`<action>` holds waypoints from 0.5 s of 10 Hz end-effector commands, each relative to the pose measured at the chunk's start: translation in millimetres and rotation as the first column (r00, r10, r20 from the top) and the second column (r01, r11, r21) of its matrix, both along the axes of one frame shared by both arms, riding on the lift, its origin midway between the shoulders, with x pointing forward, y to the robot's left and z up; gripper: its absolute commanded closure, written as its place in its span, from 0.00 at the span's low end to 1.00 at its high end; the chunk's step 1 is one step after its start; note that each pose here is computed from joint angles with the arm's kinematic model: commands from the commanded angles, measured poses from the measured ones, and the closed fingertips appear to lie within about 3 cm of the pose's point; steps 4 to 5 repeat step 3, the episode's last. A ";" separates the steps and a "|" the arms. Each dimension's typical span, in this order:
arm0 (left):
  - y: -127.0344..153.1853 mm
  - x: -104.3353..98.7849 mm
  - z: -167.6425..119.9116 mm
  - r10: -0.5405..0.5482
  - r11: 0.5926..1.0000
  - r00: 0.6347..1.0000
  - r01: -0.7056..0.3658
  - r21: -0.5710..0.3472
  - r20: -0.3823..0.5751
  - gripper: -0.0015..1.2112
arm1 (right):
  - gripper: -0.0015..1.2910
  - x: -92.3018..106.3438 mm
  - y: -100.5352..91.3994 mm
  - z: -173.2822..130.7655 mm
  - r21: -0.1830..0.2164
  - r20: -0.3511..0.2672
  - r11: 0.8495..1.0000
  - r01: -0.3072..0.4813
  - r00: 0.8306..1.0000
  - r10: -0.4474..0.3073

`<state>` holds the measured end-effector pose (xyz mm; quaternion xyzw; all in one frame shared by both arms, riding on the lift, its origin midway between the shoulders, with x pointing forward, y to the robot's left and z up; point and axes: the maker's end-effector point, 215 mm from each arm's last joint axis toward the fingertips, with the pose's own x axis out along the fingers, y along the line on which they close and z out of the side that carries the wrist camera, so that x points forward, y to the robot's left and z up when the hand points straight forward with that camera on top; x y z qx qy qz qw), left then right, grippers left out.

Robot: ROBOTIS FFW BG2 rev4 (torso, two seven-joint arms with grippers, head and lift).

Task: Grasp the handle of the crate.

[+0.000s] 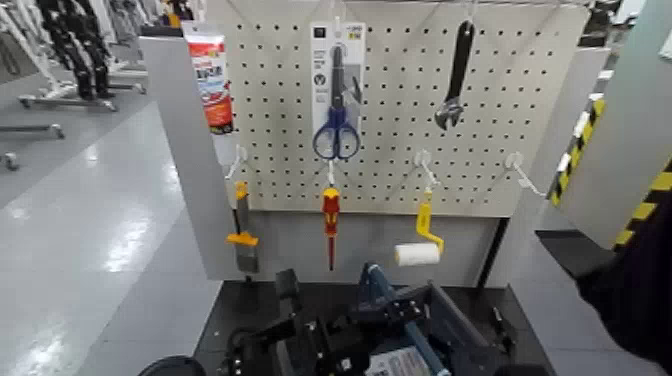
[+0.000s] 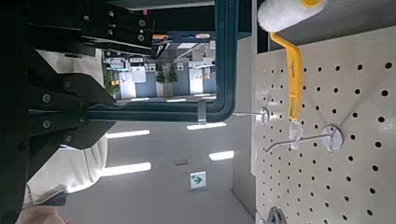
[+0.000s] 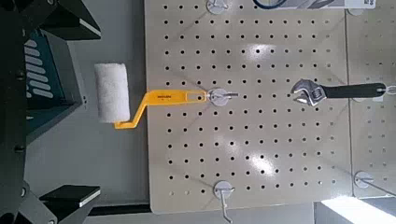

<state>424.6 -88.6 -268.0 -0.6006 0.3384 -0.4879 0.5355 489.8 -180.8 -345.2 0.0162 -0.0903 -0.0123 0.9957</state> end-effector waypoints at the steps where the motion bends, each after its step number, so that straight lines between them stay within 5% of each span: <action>1: -0.3 -0.4 1.4 -0.001 1.000 1.000 0.001 -0.001 0.003 0.98 | 0.10 0.6 -2.5 -0.6 -0.002 -0.003 1.000 0.004 1.000 -0.004; 5: 0.1 -0.7 0.9 -0.002 1.000 1.000 0.002 0.000 0.003 0.98 | 0.10 0.8 -2.2 0.5 -0.014 0.000 1.000 0.005 1.000 -0.005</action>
